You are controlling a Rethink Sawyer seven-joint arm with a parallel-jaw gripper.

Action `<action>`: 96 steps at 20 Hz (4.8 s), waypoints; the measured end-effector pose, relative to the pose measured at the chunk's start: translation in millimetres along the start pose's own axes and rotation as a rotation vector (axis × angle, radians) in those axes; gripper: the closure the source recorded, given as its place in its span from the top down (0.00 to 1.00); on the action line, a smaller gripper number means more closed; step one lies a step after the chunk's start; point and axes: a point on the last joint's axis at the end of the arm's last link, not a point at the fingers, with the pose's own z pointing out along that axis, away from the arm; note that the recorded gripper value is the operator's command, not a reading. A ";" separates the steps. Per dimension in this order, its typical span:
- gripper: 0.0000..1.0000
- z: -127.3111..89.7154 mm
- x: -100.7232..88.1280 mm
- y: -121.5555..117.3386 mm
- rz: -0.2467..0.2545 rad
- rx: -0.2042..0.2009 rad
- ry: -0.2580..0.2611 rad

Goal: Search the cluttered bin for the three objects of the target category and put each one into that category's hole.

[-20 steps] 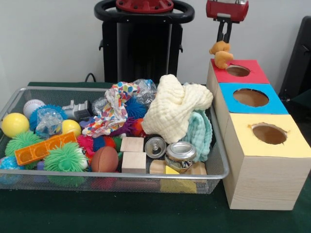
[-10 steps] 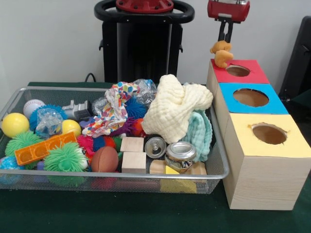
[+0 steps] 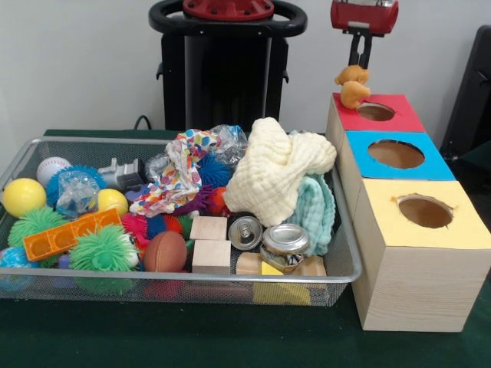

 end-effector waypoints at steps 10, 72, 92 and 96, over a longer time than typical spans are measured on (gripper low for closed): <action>0.00 -1.8 -3.6 3.3 0.028 -0.001 0.018; 0.00 -8.5 -17.1 70.9 0.052 -0.068 0.010; 0.00 0.9 -37.8 61.2 0.097 -0.052 0.007; 0.00 1.7 -41.5 58.7 0.106 -0.049 0.006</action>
